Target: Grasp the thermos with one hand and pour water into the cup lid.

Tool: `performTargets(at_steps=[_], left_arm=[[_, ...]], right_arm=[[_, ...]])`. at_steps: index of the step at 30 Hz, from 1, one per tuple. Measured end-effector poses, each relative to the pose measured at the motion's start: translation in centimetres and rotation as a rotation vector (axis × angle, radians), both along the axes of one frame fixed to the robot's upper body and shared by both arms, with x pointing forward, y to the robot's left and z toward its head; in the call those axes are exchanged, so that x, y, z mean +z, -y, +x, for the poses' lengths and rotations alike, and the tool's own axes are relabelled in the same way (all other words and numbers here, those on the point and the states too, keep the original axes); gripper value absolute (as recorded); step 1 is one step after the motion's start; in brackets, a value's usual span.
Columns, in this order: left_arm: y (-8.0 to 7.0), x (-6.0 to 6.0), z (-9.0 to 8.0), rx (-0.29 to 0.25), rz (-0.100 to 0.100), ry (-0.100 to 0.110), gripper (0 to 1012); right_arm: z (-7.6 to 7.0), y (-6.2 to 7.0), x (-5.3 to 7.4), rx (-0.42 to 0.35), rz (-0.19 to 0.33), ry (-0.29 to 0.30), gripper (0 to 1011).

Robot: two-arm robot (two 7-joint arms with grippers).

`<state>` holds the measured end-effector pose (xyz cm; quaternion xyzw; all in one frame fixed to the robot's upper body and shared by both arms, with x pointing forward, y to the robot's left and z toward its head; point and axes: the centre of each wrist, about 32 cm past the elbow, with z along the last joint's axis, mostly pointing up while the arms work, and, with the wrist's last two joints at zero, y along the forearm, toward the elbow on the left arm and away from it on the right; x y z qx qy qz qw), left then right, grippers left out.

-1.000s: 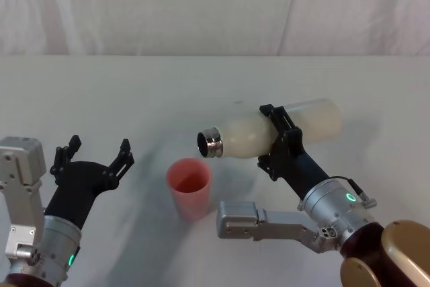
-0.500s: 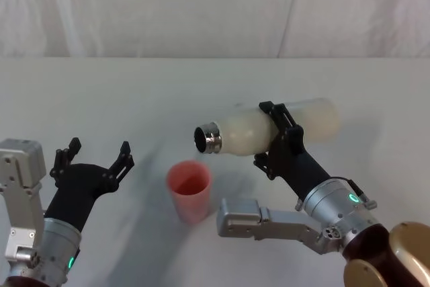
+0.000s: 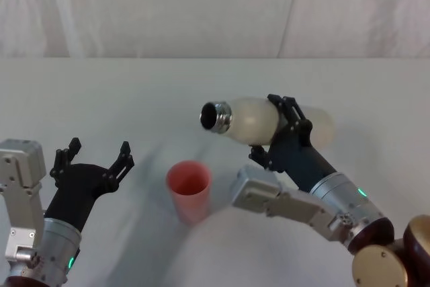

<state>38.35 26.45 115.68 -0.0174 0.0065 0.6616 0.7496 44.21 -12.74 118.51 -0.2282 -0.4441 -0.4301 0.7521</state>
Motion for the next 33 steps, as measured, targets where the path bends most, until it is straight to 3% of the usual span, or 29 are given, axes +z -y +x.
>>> performTargets(at_steps=[1,7,8,10,13,14,33], left_arm=[[0.0,0.0,0.0,0.000,0.000,0.000,1001],[0.0,0.0,0.0,0.000,0.000,0.000,1001],[0.0,0.0,0.0,0.000,0.000,0.000,1001],[0.0,0.0,0.0,0.000,0.000,0.000,1001],[0.0,0.0,0.0,0.000,0.000,0.000,1001],[0.0,0.0,0.0,0.000,0.000,0.000,1001],[0.0,0.0,0.0,0.000,0.000,0.000,1001]], right_arm=[[0.0,0.0,0.0,0.000,0.000,0.000,949],[0.4,0.4,0.3,0.011,0.172,-0.060,949],[0.4,0.4,0.3,0.011,0.172,-0.060,949],[0.5,0.6,0.4,0.026,0.257,-0.100,949],[0.6,0.8,0.3,0.033,0.306,-0.124,949],[0.7,0.9,0.3,0.037,0.346,-0.142,949],[2.3,2.3,-0.7,0.058,0.670,-0.331,949]])
